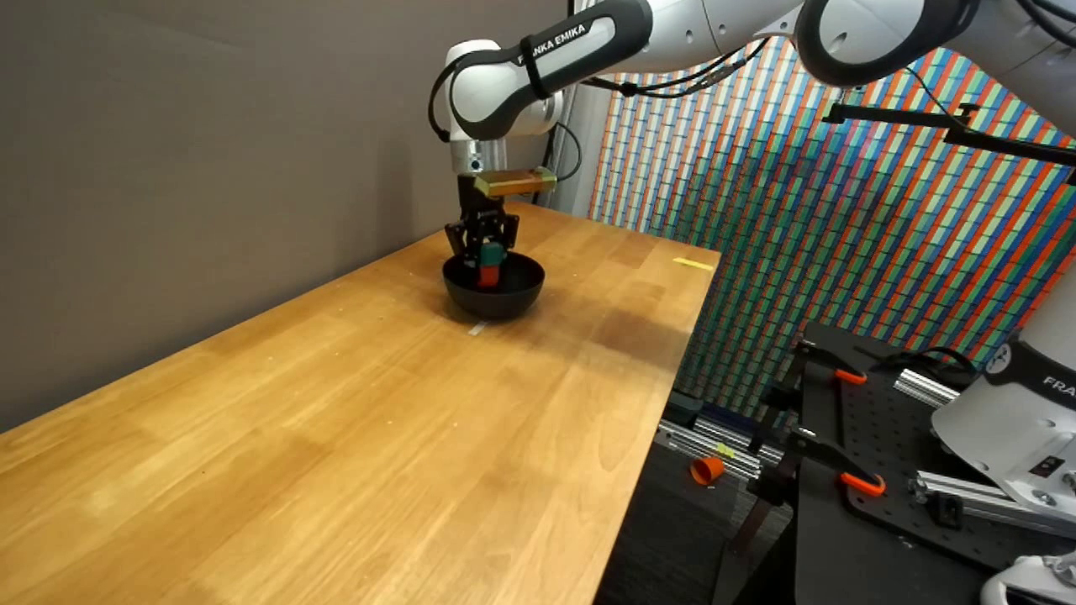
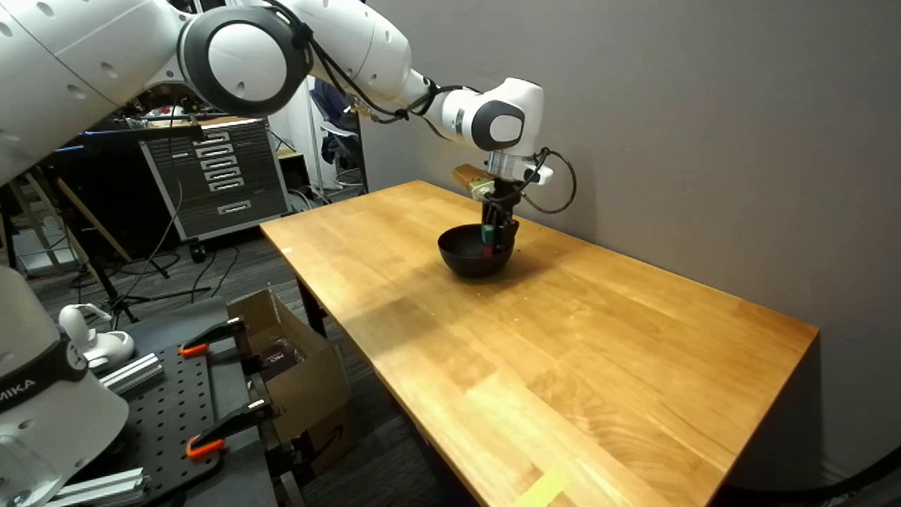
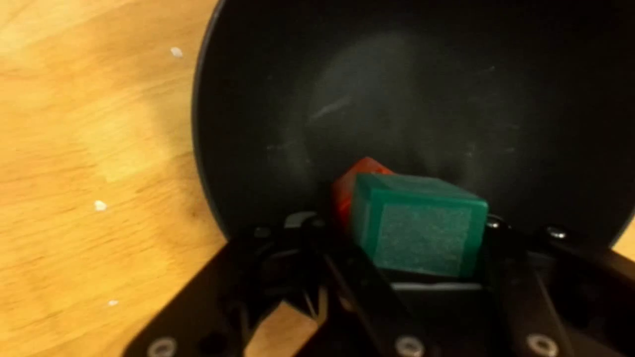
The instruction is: Take the blocks out of the bowl and put them on the table
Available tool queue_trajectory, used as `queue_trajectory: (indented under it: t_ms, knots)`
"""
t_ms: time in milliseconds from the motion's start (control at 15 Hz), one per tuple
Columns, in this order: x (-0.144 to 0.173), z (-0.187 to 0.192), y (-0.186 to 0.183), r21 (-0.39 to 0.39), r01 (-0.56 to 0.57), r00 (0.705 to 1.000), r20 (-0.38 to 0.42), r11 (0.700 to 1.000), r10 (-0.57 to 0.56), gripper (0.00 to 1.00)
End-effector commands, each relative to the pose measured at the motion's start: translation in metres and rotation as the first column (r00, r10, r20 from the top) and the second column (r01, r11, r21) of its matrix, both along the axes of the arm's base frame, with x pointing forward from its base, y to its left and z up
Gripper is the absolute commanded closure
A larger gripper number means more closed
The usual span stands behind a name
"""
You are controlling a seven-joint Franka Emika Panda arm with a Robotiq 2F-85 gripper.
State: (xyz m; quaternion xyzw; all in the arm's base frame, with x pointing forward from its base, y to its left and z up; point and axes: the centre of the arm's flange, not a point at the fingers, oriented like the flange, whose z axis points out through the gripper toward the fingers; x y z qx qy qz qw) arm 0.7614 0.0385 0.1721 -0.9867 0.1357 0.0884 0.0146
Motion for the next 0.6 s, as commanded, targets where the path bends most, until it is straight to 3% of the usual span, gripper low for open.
queue_trajectory:
  t_ms: [0,533]
  knots:
    - [-0.004,0.045,-0.003,-0.009,0.026,1.000,0.012,1.000,-0.026,0.76]
    - [-0.034,0.093,-0.015,-0.035,0.131,0.990,0.054,0.991,-0.129,0.76]
